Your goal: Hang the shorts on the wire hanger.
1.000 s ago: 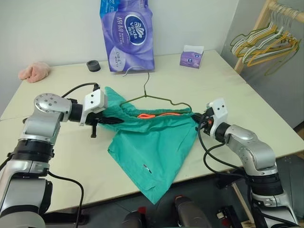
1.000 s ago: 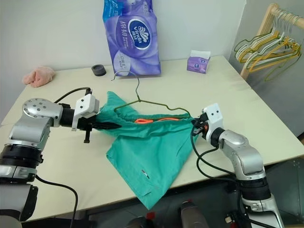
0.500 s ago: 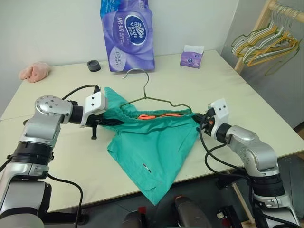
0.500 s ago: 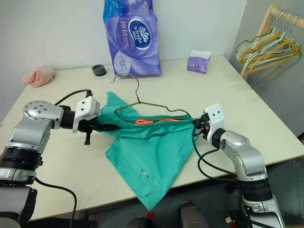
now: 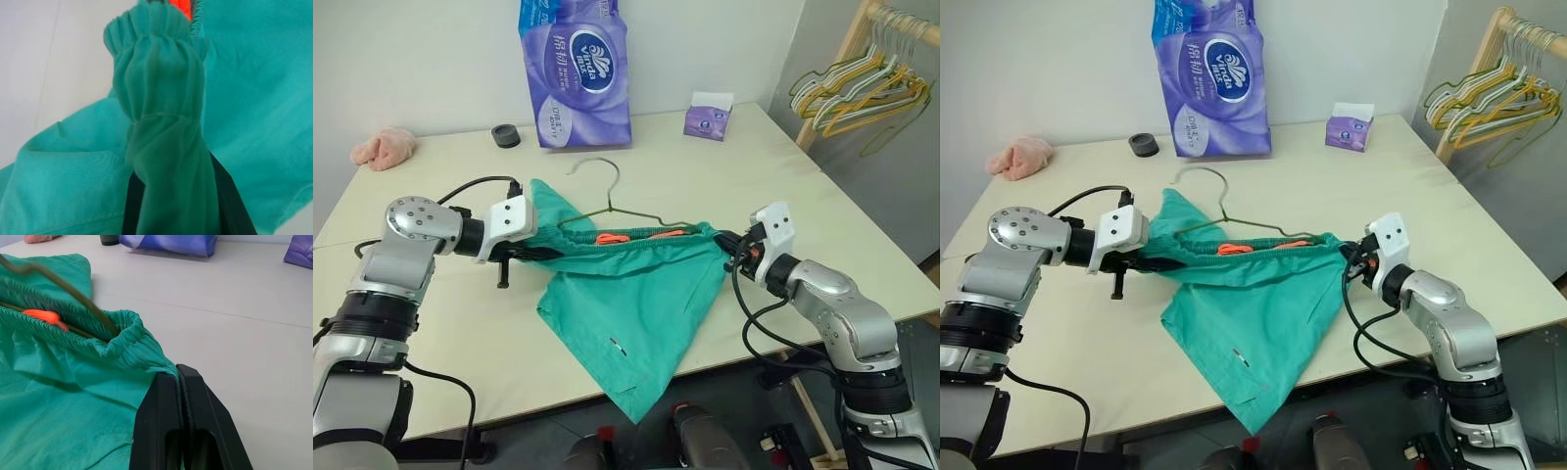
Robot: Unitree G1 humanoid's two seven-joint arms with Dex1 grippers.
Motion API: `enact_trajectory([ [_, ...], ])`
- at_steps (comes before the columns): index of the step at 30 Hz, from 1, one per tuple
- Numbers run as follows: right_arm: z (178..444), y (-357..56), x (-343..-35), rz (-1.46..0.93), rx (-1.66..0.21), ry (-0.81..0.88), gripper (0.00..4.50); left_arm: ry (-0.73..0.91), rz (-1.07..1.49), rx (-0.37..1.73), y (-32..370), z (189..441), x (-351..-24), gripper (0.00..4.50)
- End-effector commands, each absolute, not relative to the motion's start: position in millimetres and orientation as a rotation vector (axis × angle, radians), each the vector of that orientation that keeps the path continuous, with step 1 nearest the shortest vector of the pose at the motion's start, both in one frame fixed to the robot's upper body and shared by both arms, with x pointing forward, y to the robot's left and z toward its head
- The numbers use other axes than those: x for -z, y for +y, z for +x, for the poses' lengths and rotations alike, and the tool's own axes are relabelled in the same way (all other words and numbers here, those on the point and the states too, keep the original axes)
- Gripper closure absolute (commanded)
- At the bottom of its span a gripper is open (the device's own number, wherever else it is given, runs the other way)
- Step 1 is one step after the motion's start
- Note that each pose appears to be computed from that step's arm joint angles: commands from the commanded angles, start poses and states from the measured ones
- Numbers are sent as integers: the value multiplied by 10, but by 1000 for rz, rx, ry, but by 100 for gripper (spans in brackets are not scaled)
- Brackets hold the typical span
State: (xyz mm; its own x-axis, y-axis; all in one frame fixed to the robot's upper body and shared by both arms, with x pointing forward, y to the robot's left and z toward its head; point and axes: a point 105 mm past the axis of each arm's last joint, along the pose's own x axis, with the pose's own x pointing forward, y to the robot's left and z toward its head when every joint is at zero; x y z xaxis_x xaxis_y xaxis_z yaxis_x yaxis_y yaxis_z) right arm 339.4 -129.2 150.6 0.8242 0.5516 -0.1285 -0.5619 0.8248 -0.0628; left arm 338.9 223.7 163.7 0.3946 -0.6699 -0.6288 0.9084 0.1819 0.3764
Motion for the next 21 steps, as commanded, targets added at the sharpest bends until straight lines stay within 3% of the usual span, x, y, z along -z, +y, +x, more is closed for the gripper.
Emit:
enact_trajectory([
  [1,3465,-1909,-1828,-206,-345,3,448,535,851,998,2744,3343,-1617,450],
  [7,3351,-1430,-1910,-356,-545,-32,448,471,834,1018,2588,3417,-1642,450],
  [14,3242,-942,-1856,-375,-761,6,448,376,767,1144,2211,3391,-1601,450],
  [17,3194,-924,-1836,-417,-792,17,386,384,768,1170,2168,3352,-1539,450],
  [21,3078,-888,-1810,-463,-872,40,250,388,783,1179,2156,3332,-1487,450],
])
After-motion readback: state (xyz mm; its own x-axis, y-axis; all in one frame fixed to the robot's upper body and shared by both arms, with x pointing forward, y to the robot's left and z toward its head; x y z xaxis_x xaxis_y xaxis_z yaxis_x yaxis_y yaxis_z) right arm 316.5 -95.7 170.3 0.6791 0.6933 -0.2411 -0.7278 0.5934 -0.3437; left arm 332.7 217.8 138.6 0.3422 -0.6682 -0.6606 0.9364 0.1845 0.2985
